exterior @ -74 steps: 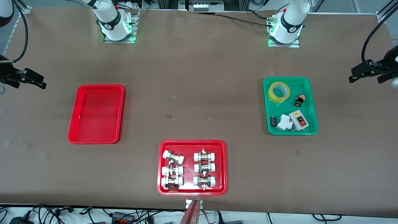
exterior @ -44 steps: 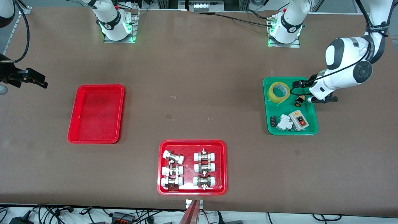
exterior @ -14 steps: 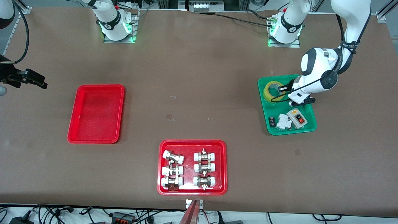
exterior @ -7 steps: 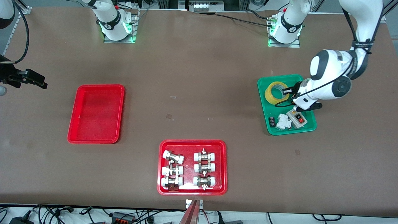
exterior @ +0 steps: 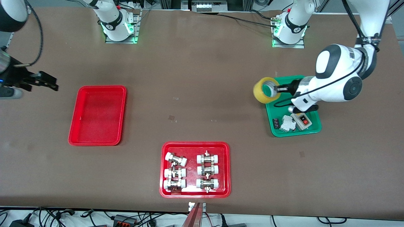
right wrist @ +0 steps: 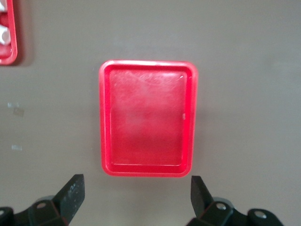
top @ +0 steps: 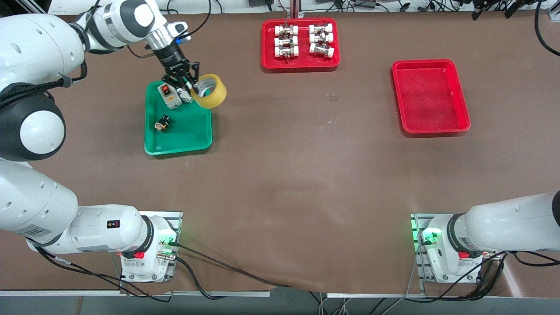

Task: Left arm passes tape to right arm into tray
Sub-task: 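Carry the tape toward center with the left gripper while the right gripper approaches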

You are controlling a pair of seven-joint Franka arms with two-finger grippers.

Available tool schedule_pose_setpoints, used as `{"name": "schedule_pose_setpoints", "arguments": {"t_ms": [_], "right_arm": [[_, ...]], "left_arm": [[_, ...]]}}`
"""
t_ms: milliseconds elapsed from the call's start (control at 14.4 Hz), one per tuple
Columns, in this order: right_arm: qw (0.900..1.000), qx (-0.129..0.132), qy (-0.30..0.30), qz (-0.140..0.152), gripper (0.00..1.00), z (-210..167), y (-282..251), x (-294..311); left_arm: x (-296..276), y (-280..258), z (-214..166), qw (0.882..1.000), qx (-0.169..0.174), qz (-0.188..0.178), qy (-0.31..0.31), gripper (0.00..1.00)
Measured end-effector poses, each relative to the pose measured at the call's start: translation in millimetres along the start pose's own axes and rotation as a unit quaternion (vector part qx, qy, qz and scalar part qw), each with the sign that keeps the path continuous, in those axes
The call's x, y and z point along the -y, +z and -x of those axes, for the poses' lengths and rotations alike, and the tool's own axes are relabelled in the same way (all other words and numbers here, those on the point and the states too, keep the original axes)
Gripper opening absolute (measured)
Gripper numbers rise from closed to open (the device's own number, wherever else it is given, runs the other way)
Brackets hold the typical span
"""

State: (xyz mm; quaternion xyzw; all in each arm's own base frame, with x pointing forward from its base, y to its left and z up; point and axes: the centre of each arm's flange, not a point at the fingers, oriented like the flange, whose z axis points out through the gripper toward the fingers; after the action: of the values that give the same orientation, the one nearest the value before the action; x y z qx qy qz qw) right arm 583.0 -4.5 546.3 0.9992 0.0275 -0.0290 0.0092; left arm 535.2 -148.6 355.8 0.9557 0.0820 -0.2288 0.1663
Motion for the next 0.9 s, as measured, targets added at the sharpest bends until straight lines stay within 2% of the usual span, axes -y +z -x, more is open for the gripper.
{"name": "schedule_pose_setpoints", "arguments": {"t_ms": [139,208,417,486,695,764,903], "right_arm": [[1.000,0.023,-0.017,-0.008,1.00,-13,29,20],[0.999,0.027,-0.022,-0.028,1.00,-19,39,30],[0.991,0.022,-0.043,-0.125,1.00,-31,46,52],[0.984,0.019,-0.052,-0.168,1.00,-36,48,61],[0.953,0.015,-0.051,-0.298,1.00,-56,61,92],[0.945,0.015,-0.051,-0.322,1.00,-64,66,102],[0.934,0.011,-0.060,-0.351,1.00,-74,68,131]], "left_arm": [[-48,6,13,0.999,0.015,0.041,0.013,0.21],[-73,6,20,0.998,0.021,0.057,0.012,0.21],[-153,-5,43,0.996,0.023,0.085,0.004,0.21],[-180,-11,50,0.994,0.026,0.102,-0.006,0.21],[-230,-24,52,0.989,0.030,0.144,-0.027,0.21],[-236,-26,44,0.984,0.028,0.172,-0.035,0.21],[-240,-28,30,0.975,0.024,0.213,-0.051,0.21]]}}
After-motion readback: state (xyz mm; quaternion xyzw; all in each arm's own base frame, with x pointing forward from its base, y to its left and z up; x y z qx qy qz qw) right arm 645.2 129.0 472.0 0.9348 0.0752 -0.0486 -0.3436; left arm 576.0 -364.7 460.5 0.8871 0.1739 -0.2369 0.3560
